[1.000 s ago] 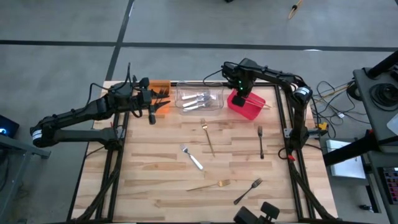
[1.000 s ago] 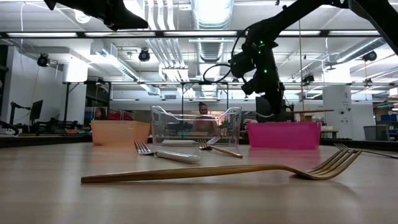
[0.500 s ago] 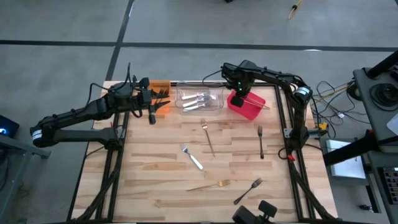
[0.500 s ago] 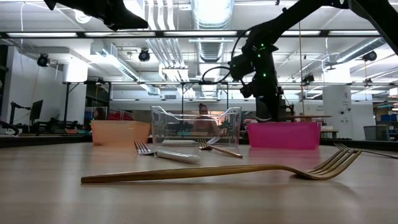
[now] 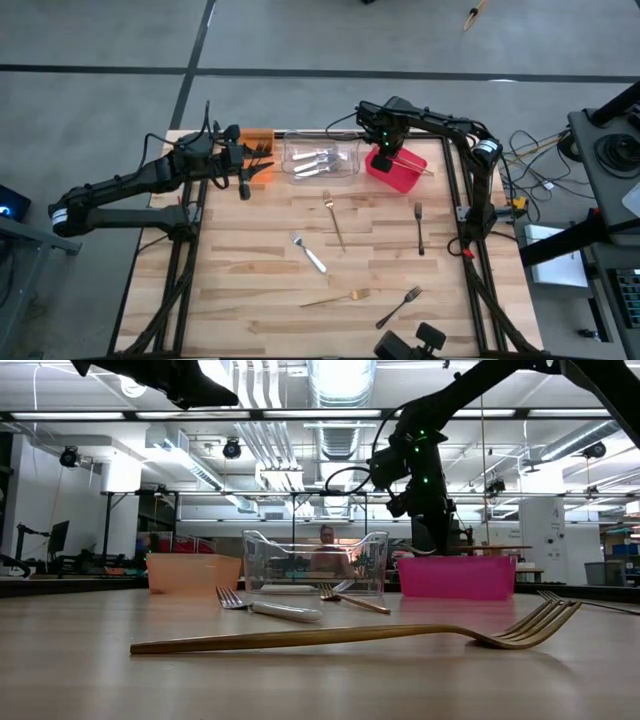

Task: Sort silverware by color (type)
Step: Put the gold fork into the red bin, then put the black fork into the orange bin

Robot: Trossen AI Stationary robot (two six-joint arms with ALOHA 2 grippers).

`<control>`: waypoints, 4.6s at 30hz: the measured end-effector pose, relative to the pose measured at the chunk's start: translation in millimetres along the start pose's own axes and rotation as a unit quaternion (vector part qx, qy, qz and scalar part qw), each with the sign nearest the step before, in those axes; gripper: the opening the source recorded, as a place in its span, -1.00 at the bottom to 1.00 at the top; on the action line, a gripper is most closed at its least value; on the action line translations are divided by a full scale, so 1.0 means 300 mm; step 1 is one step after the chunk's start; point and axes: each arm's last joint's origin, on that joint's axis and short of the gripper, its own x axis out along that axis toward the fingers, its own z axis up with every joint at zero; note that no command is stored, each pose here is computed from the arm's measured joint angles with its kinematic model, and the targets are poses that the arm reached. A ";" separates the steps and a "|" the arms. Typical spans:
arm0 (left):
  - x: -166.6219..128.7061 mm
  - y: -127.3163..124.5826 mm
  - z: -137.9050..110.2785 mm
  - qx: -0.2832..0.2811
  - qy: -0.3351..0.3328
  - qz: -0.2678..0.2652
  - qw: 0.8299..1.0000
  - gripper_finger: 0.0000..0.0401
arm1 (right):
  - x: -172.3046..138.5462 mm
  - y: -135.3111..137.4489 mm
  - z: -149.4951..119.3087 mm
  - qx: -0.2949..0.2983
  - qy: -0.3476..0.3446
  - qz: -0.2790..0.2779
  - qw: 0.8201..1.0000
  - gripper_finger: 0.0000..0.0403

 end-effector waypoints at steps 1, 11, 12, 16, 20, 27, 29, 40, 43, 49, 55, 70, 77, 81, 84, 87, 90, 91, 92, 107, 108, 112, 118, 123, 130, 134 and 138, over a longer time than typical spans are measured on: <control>0.000 0.000 0.000 0.000 0.000 0.000 1.000 -0.62 | 0.000 0.000 0.000 0.000 0.000 0.000 1.000 -0.95; 0.000 -0.001 -0.003 0.000 0.004 -0.002 1.000 -0.62 | 0.000 0.001 -0.007 -0.003 0.011 0.002 1.000 -0.95; 0.000 -0.001 -0.003 0.000 0.004 -0.002 1.000 -0.62 | 0.000 0.002 -0.010 -0.003 0.015 0.003 1.000 -0.95; 0.000 -0.001 -0.003 0.000 0.004 -0.002 1.000 -0.62 | 0.000 0.002 -0.011 0.000 0.017 0.003 1.000 -0.95; 0.000 -0.001 -0.003 0.000 0.004 -0.001 1.000 -0.62 | 0.000 0.004 -0.011 0.004 0.016 0.016 1.000 -0.95; 0.000 -0.001 -0.003 0.000 0.005 -0.002 1.000 -0.62 | 0.000 0.005 -0.013 0.008 0.018 0.017 1.000 -0.95; 0.000 -0.001 -0.003 0.000 0.005 -0.002 1.000 -0.62 | 0.000 0.005 -0.012 0.008 0.018 0.017 1.000 -0.95; 0.000 -0.001 -0.004 0.000 0.007 -0.002 1.000 -0.62 | 0.017 0.008 -0.018 0.019 0.026 0.018 0.999 -0.95; 0.000 -0.001 -0.004 0.000 0.006 -0.002 1.000 -0.62 | 0.038 0.013 -0.025 0.018 0.033 0.019 0.999 -0.95; 0.000 -0.001 -0.004 0.000 0.007 -0.002 1.000 -0.62 | 0.072 0.019 -0.031 0.023 0.038 0.019 0.999 -0.95; 0.000 -0.001 -0.004 0.000 0.006 -0.002 1.000 -0.62 | 0.074 0.018 -0.025 0.025 0.029 0.013 0.999 -0.95; 0.000 -0.001 -0.004 0.000 0.006 -0.002 1.000 -0.62 | 0.075 0.017 -0.022 0.028 0.025 0.012 0.999 -0.89; 0.000 -0.001 -0.004 0.000 0.006 -0.002 1.000 -0.62 | 0.075 0.016 -0.018 0.041 0.018 0.011 0.999 -0.88; 0.000 -0.001 -0.004 0.000 0.006 -0.002 1.000 -0.62 | 0.075 0.016 -0.017 0.043 0.016 0.010 0.999 -0.88; 0.000 -0.001 -0.004 0.000 0.006 -0.002 1.000 -0.62 | 0.075 0.016 -0.017 0.054 0.016 0.010 0.998 -0.88; 0.000 -0.002 -0.004 0.000 0.006 -0.002 1.000 -0.62 | 0.075 0.016 -0.016 0.050 0.016 0.011 0.999 -0.89; 0.000 -0.001 -0.004 0.000 0.006 -0.002 1.000 -0.62 | 0.075 0.018 -0.016 0.050 0.015 0.016 0.998 -0.91; 0.000 -0.001 -0.004 0.000 0.006 -0.002 1.000 -0.62 | 0.075 0.017 -0.015 0.052 0.014 0.015 0.998 -0.91; 0.000 -0.001 -0.004 0.000 0.006 -0.002 1.000 -0.62 | 0.075 0.017 -0.015 0.056 0.013 0.014 0.998 -0.90; 0.000 -0.002 -0.004 0.000 0.006 -0.002 1.000 -0.62 | 0.067 0.014 -0.010 0.061 0.007 0.011 0.998 -0.47; 0.000 -0.001 -0.004 0.000 0.006 -0.002 1.000 -0.62 | 0.063 0.014 -0.009 0.067 0.005 0.010 0.998 -0.46; 0.000 -0.002 -0.004 0.000 0.006 -0.002 1.000 -0.62 | 0.030 0.010 -0.012 0.078 0.003 0.010 0.997 -0.45; 0.000 -0.002 -0.006 -0.007 0.009 -0.003 1.000 -0.62 | -0.043 0.020 -0.026 0.097 -0.034 0.006 0.995 -0.54; -0.001 -0.008 -0.022 -0.068 0.033 -0.010 0.997 -0.62 | -0.135 0.058 -0.052 0.087 -0.108 0.003 0.990 -0.66; 0.018 -0.034 -0.101 -0.145 0.079 -0.017 0.986 -0.62 | -0.263 0.135 -0.086 0.056 -0.259 0.001 0.964 -0.76; 0.030 -0.042 -0.127 -0.192 0.104 -0.017 0.976 -0.62 | -0.301 0.201 -0.117 0.023 -0.337 0.004 0.941 -0.78; 0.046 -0.045 -0.136 -0.219 0.116 -0.016 0.969 -0.62 | -0.302 0.276 -0.160 -0.003 -0.390 0.016 0.921 -0.79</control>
